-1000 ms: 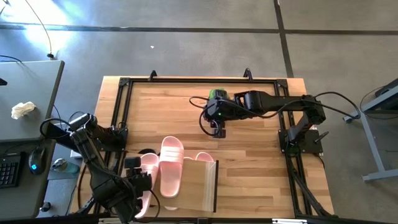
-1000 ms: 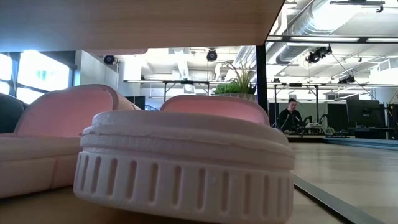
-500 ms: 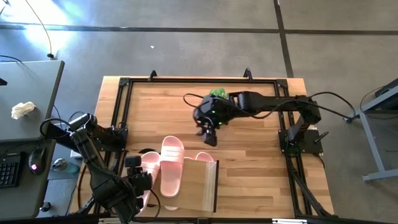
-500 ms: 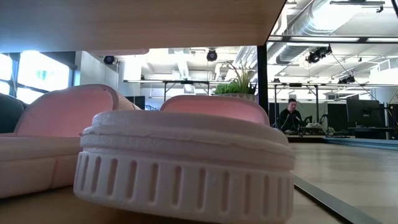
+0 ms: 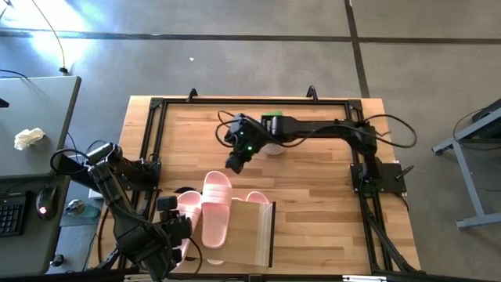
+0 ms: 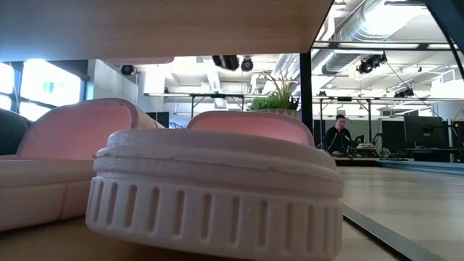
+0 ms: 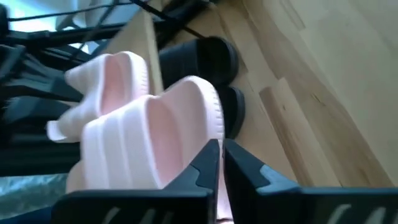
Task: Pick and place slides into the shelf
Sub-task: Adjust the pink slides on the shelf
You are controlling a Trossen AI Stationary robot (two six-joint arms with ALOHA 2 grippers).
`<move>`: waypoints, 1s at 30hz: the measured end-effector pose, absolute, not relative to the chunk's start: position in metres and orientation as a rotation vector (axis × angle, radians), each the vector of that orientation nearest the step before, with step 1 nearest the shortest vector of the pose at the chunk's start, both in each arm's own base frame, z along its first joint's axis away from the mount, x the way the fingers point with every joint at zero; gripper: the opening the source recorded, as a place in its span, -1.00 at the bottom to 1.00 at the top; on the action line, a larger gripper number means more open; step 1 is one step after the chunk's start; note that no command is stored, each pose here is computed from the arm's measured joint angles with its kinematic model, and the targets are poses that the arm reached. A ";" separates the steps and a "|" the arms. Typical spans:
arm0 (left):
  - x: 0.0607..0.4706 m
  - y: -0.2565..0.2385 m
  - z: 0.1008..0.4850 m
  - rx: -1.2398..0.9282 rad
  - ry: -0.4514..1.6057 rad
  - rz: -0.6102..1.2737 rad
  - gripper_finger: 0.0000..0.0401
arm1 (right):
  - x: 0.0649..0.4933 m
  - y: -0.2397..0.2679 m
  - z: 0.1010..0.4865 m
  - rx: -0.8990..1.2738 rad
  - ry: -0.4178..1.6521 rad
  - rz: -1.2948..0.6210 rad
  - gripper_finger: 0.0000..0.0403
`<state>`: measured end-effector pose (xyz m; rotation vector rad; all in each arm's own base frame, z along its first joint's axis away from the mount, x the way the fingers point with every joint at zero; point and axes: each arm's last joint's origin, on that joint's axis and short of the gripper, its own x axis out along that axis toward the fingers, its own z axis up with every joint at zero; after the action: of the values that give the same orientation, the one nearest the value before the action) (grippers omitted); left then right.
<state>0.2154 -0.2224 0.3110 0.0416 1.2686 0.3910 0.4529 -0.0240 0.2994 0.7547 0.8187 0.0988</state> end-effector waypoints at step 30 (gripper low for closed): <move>0.228 -0.209 0.312 0.083 1.257 0.409 -0.26 | 0.466 0.025 0.271 0.763 0.917 0.135 -1.00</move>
<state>0.2277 -0.2091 0.3119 0.0828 1.2575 0.4088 0.4656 0.0246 0.2707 0.7630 0.9171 0.1350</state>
